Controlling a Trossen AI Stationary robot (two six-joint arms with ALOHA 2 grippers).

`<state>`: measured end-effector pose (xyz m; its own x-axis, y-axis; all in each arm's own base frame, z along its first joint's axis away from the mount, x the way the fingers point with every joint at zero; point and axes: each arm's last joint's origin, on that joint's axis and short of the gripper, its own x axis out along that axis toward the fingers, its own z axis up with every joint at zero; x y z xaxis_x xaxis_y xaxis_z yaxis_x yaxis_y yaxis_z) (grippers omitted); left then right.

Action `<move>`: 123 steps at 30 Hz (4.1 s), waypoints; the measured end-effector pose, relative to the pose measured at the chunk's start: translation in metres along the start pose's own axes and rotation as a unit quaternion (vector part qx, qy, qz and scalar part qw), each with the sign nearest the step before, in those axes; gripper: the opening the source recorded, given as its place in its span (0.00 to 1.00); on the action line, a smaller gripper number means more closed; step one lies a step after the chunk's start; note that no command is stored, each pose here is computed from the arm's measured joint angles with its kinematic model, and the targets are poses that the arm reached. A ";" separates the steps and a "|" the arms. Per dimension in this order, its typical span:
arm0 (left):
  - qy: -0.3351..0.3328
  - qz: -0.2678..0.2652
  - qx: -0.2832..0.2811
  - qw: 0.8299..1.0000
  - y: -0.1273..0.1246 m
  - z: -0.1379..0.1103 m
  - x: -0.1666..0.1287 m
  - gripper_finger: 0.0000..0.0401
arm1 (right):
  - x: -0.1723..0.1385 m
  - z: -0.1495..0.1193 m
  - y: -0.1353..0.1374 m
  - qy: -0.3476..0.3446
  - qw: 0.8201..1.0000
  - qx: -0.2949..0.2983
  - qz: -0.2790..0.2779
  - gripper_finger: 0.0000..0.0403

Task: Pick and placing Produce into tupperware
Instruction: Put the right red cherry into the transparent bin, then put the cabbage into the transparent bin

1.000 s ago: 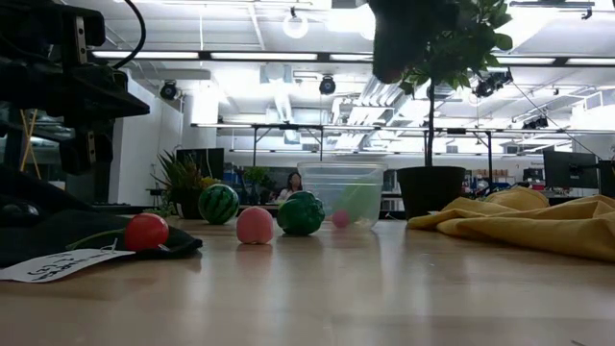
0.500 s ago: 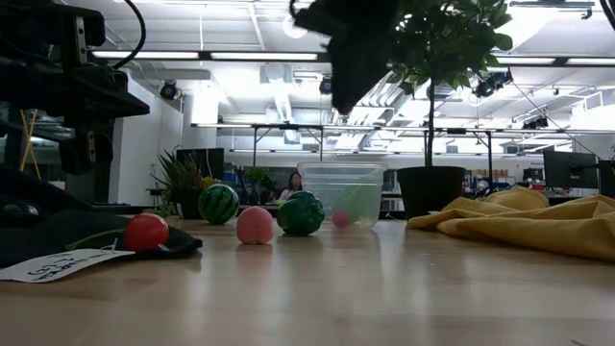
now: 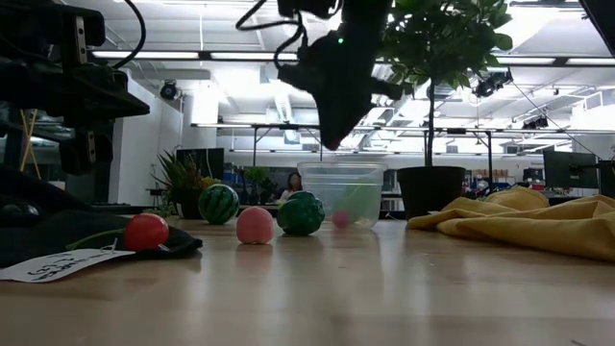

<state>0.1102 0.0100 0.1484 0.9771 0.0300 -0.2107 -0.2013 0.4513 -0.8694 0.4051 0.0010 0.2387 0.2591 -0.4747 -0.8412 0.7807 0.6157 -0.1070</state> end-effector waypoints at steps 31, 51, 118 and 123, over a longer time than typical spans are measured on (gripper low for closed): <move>0.000 0.000 0.000 1.000 0.000 0.000 0.000 0.00 | 0.026 0.005 -0.006 0.022 0.999 0.005 -0.025 0.18; 0.000 0.000 0.000 1.000 0.000 0.000 0.000 0.00 | 0.026 0.006 -0.006 0.026 0.999 0.006 -0.021 0.28; 0.000 0.000 0.000 1.000 0.000 0.000 0.000 0.00 | -0.122 -0.127 -0.104 -0.182 0.872 -0.114 0.440 0.28; 0.000 0.000 0.000 1.000 0.000 0.000 0.000 0.00 | -0.114 -0.128 -0.116 -0.195 0.877 -0.116 0.424 0.28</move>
<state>0.1102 0.0100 0.1484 0.9771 0.0303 -0.2104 -0.2012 0.4512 -0.8694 0.2122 0.0642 0.2791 0.9008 0.0643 -0.4294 0.0886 0.9409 0.3269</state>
